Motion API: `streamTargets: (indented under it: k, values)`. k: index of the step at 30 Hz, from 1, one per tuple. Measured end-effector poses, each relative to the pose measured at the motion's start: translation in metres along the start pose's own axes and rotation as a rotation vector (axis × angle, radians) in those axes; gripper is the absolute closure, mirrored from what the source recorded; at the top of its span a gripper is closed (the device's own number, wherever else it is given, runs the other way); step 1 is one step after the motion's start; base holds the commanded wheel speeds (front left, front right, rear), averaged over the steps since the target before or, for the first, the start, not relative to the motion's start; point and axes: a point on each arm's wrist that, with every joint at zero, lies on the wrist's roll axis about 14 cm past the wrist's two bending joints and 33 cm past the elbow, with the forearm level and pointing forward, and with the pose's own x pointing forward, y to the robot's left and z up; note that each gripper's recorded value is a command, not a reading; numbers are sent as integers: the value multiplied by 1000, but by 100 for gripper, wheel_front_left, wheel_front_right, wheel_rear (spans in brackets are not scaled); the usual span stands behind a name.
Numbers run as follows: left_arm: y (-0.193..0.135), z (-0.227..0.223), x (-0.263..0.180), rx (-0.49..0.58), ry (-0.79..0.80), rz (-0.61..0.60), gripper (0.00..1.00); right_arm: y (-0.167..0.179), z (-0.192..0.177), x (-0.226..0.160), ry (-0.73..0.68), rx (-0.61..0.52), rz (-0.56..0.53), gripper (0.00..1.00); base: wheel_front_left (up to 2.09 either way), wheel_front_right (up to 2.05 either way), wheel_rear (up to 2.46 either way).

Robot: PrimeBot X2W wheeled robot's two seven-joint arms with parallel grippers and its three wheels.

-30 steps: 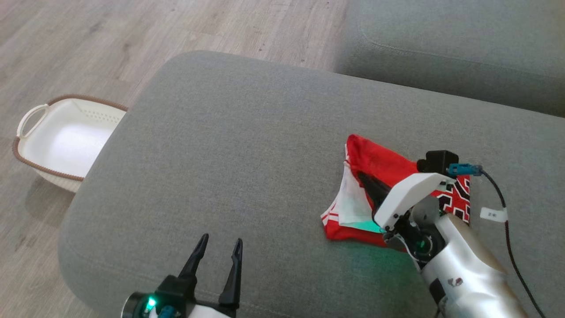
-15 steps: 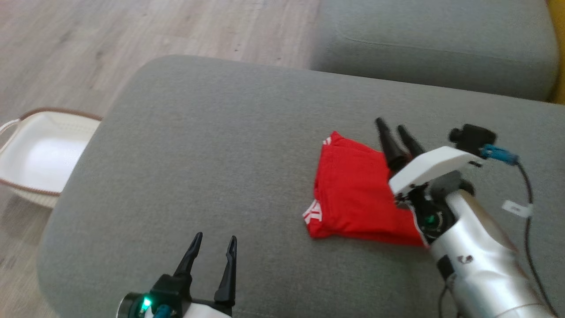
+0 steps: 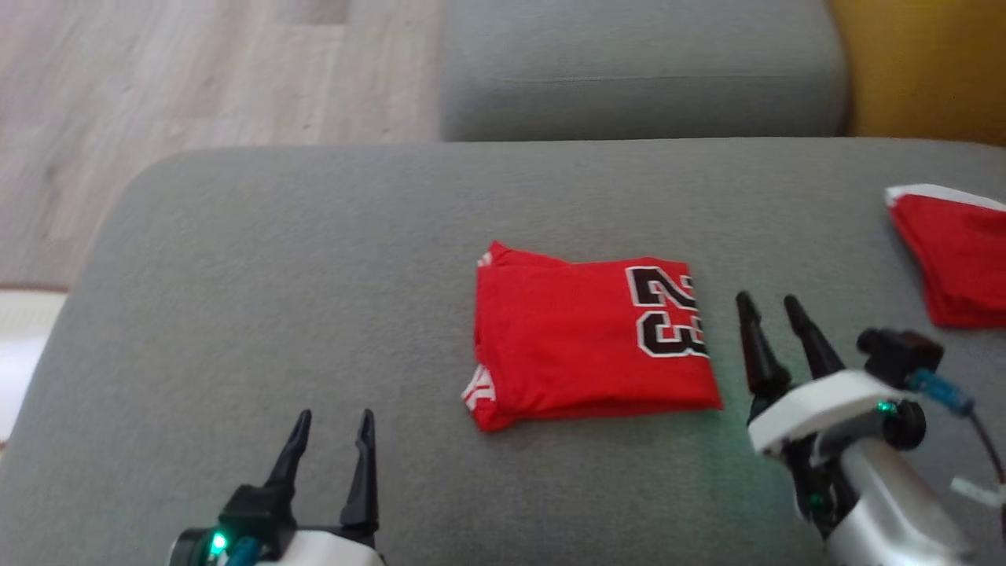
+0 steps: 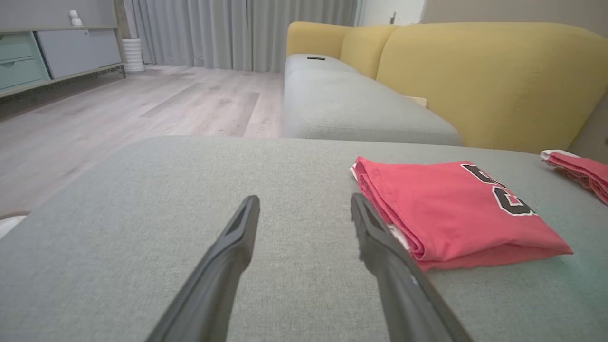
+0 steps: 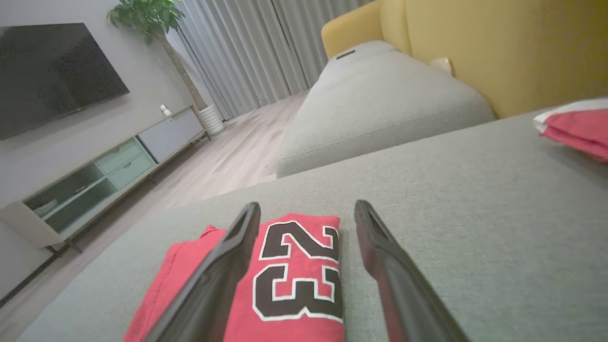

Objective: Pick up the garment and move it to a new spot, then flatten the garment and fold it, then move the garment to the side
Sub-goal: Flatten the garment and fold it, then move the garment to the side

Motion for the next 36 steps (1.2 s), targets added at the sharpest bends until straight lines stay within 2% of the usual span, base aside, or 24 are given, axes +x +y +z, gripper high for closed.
streamTargets:
  k: [5,7,10,19,36]
  values:
    - [-5,0,0,3,-2,-24,0,0,0,-32,-29,-186,35,0,0,0,0]
    - [-3,0,-2,4,-2,-20,0,-2,9,-41,-67,-208,25,0,0,0,0]
    - [-3,3,-6,3,-13,-23,0,-3,14,-56,-112,-218,-2,0,0,0,0]
    - [5,-9,-29,-10,24,-14,0,9,-10,-88,-100,-209,-17,0,0,0,0]
    - [17,-8,-49,-4,3,24,0,18,-12,-99,-117,-219,-12,0,0,0,0]
